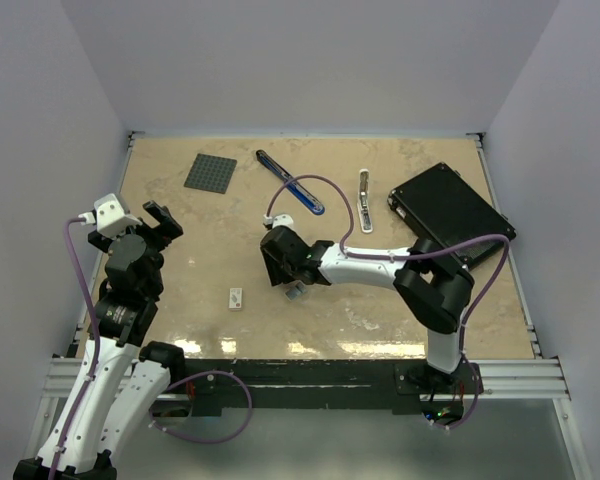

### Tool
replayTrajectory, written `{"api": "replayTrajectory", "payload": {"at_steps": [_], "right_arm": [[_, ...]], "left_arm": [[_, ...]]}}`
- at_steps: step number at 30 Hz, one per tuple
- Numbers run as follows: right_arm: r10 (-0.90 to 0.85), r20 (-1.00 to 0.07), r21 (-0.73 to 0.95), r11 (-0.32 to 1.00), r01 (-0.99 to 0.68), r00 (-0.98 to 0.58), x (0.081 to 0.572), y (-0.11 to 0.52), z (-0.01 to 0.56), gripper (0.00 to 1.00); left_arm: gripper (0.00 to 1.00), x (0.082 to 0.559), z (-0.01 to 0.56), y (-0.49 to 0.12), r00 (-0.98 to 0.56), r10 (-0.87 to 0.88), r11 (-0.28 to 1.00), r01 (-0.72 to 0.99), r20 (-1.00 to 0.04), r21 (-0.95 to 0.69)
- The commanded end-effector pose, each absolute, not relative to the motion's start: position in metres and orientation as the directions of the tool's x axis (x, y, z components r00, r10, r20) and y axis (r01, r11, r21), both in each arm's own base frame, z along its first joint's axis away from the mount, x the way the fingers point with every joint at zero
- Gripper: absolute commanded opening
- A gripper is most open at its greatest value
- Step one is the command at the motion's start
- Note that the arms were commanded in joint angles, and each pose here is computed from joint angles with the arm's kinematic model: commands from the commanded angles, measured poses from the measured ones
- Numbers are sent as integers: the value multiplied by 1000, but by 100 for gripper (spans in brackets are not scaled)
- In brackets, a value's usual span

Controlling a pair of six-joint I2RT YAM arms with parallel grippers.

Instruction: Unload the staples from the stapler

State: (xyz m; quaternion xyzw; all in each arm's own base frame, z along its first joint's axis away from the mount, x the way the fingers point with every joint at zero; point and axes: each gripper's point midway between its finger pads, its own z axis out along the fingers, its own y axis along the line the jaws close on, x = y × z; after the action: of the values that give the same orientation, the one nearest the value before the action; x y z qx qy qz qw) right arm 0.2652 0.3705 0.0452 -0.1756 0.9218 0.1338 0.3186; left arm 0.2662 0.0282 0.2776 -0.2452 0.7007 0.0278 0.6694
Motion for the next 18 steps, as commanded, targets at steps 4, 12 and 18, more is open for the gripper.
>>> {"api": "replayTrajectory", "payload": {"at_steps": [4, 12, 18], "right_arm": [[-147, -650, 163, 932, -325, -746, 279, 380, 53, 51], [-174, -629, 143, 932, -332, -758, 277, 388, 38, 48], [-202, -626, 139, 922, -362, -753, 272, 397, 33, 47]], "left_arm": [[95, 269, 286, 26, 56, -325, 874, -364, -944, -323], [95, 269, 286, 26, 56, -325, 875, -361, -944, -322], [95, 269, 286, 26, 57, -325, 875, -360, -944, -323]]}}
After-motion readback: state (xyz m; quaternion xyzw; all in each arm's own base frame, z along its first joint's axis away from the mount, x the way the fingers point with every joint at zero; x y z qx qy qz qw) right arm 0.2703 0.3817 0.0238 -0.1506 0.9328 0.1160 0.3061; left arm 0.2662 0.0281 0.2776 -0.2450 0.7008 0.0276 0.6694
